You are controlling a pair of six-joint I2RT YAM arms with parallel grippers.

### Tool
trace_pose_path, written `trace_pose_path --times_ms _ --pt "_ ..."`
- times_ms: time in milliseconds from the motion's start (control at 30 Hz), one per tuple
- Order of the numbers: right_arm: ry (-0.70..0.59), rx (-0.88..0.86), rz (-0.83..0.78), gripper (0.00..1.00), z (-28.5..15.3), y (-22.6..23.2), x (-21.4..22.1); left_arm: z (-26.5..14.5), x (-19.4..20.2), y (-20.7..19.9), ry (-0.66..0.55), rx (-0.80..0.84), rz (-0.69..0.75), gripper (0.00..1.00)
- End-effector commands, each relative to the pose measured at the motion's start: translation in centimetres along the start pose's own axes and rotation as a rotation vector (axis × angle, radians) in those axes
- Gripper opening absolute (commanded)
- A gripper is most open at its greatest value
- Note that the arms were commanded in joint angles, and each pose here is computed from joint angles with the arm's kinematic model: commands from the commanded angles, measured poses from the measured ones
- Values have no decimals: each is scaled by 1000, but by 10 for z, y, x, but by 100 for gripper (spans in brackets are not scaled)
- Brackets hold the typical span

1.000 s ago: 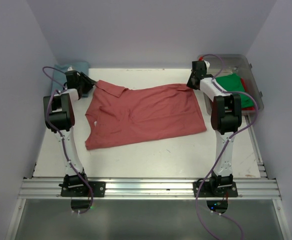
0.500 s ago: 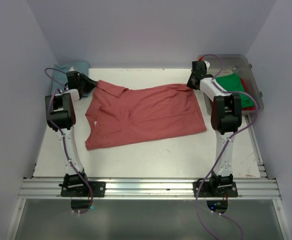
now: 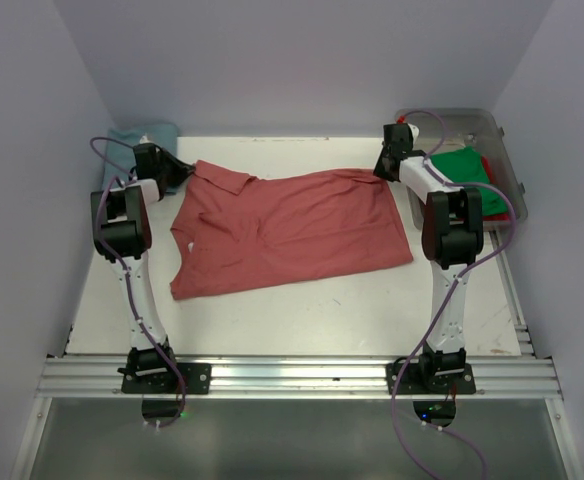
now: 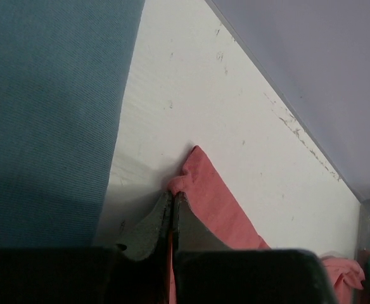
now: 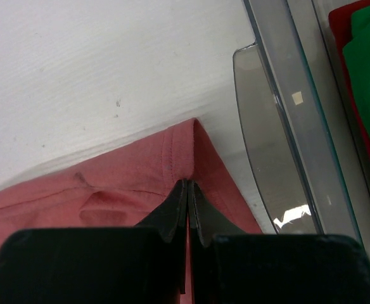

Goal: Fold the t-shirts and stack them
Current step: Grap the side of the flattened tshirt furthest away from the robot with both arms

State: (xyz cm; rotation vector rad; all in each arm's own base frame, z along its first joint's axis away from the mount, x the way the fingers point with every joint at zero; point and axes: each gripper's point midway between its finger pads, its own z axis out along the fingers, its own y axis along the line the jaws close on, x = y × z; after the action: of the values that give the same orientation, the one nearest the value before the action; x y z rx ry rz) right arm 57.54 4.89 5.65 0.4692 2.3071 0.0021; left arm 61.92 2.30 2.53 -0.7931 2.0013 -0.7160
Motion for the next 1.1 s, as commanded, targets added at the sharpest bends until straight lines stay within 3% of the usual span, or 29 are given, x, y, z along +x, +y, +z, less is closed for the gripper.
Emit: trace_pose_path --times_ms 0,367,800,1067 --pt "-84 -3 5 0 -20 0 -32 -17 -32 -19 -82 37 68 0" --pt "-105 -17 14 0 -27 4 -41 -48 -72 -70 -159 102 128 0" --pt "-178 7 12 0 -70 -5 -69 -91 -71 -87 -130 49 109 0" --pt "-68 49 -19 0 -84 -23 -35 -158 -40 -78 -68 -74 138 0"
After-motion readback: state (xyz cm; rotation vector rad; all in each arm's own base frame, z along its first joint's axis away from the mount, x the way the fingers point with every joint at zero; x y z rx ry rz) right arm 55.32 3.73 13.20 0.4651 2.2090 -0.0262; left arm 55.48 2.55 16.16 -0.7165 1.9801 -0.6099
